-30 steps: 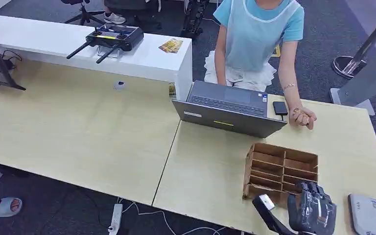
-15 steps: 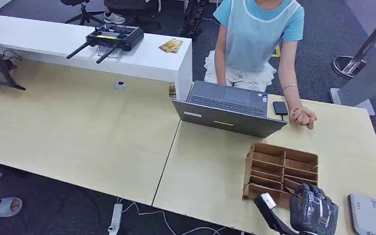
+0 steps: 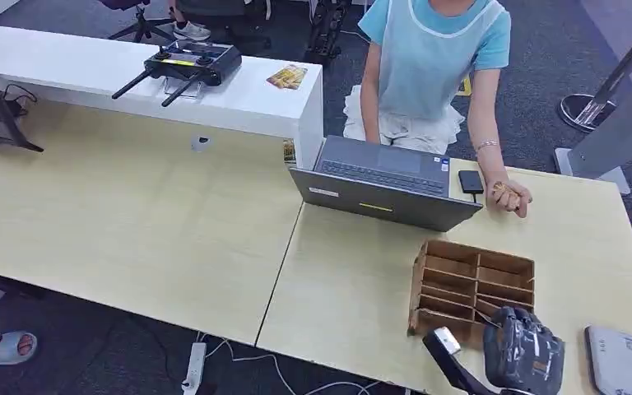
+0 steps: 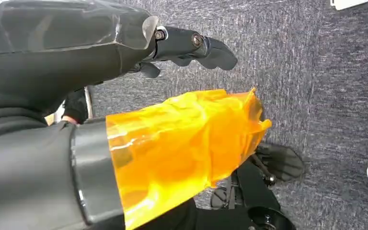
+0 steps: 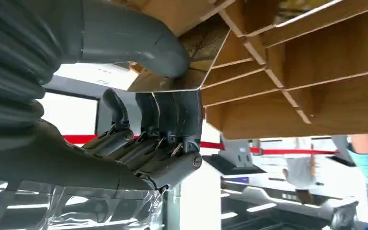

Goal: Pass the card to the sensor for recognition and then transmit it.

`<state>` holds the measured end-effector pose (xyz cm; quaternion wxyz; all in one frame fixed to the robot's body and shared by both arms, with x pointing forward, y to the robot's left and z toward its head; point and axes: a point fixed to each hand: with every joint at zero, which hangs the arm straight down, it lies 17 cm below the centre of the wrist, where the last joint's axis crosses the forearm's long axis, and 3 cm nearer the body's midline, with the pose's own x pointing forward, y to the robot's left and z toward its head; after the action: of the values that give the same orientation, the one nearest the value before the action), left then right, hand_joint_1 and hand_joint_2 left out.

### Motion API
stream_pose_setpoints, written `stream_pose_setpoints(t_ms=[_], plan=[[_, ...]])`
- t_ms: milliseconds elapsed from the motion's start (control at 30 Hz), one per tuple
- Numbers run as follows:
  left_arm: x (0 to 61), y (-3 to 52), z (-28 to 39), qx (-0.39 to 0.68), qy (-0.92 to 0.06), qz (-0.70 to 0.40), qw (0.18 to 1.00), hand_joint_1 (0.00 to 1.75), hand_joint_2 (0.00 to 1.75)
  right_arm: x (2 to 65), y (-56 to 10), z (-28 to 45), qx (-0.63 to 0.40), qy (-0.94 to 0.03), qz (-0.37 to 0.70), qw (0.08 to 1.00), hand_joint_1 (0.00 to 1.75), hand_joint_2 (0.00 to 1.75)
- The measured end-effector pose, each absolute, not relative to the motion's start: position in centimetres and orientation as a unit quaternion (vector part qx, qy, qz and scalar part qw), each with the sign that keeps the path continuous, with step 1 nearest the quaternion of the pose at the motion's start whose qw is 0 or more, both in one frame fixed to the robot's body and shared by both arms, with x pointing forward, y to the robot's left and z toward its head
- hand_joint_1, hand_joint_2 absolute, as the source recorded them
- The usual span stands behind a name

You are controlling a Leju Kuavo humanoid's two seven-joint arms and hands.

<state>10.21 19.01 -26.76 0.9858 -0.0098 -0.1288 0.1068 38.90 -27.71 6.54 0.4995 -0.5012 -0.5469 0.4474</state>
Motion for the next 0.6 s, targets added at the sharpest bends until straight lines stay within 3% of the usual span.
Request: stream_pose_setpoints(t_ms=[600], plan=[[10.3,19.3,-26.8,-0.009,-0.132,0.107,0.985,0.0,0.0,39.1,-26.4,10.1,-0.418,-0.653,0.379,0.506,1.41,1.75]])
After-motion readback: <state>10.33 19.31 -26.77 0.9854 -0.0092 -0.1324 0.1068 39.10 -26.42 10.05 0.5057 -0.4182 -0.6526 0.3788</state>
